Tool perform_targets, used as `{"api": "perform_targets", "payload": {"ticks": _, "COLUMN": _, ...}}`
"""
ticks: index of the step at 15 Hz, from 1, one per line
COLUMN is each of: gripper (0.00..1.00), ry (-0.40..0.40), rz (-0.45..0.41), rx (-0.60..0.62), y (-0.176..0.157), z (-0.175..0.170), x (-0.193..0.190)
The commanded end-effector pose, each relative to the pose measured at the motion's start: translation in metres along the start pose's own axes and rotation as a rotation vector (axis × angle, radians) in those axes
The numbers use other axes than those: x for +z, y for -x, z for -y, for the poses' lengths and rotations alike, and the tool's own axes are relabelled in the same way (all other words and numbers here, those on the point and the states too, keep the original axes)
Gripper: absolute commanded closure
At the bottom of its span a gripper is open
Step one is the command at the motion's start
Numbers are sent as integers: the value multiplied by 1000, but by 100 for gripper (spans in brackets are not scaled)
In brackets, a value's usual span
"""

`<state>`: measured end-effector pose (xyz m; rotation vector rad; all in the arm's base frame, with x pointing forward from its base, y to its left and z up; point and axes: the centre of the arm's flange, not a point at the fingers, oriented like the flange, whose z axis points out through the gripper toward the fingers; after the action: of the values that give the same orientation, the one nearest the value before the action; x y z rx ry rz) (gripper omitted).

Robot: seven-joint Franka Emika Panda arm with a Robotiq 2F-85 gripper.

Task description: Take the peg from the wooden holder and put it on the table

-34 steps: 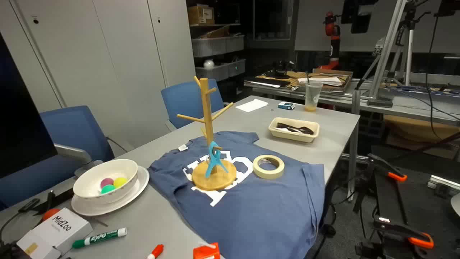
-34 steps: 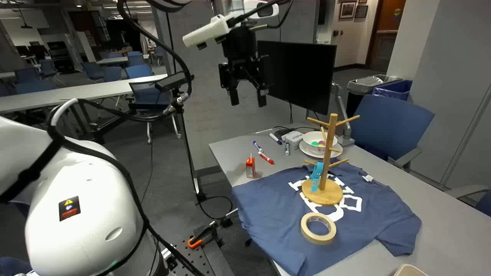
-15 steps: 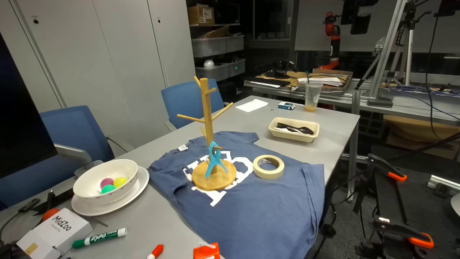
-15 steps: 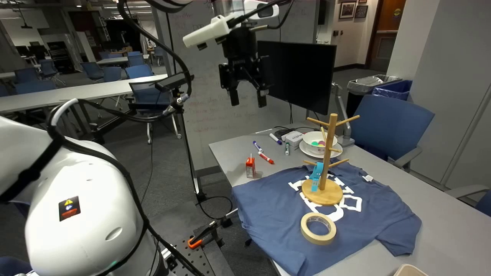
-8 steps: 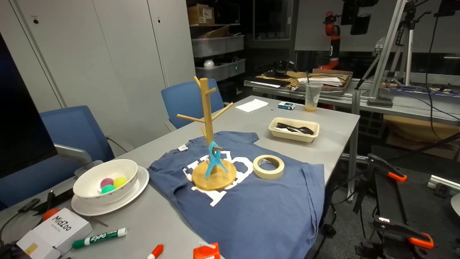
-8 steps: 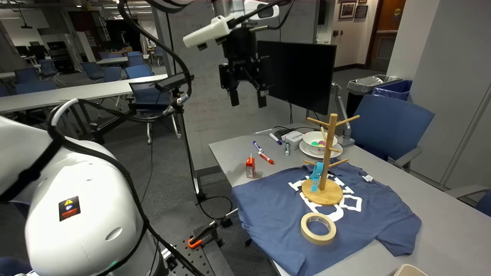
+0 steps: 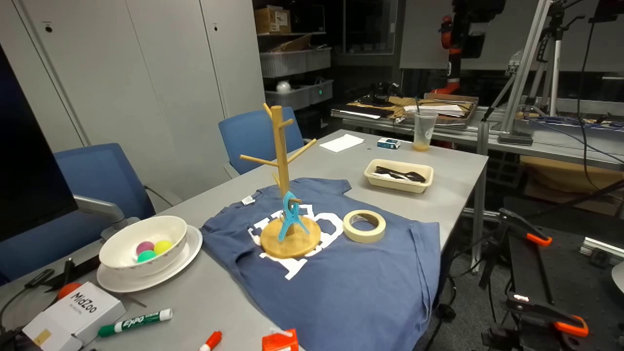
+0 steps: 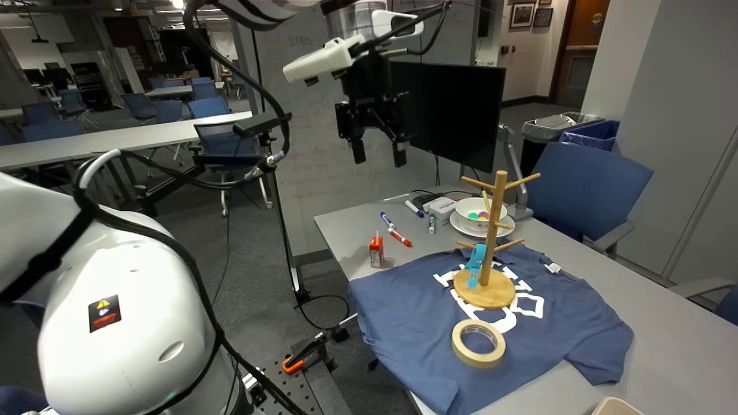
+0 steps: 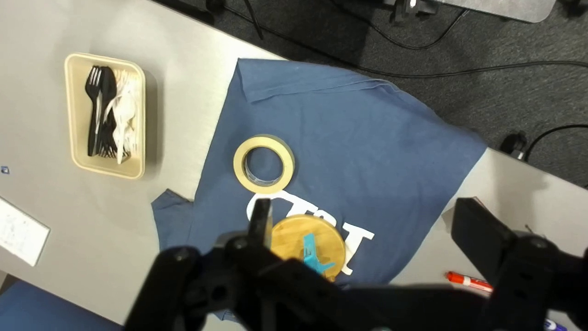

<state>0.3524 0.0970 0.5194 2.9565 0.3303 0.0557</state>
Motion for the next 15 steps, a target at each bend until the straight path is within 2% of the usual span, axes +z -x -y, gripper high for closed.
{"api": "perform_targets", "payload": {"ticks": 1, "gripper": 0, "ry": -27, "rz": -36, "rx": 7, "y": -8, "z": 3, "x": 23}}
{"api": "perform_targets", "payload": {"ticks": 10, "gripper": 0, "ry": -95, "rz": -156, "rx": 38, "y": -44, "z": 4, "x": 102}}
{"api": "perform_targets", "payload": {"ticks": 15, "gripper": 0, "ry": -115, "rz": -186, "rx": 29, "y": -63, "z": 9, "x": 136}}
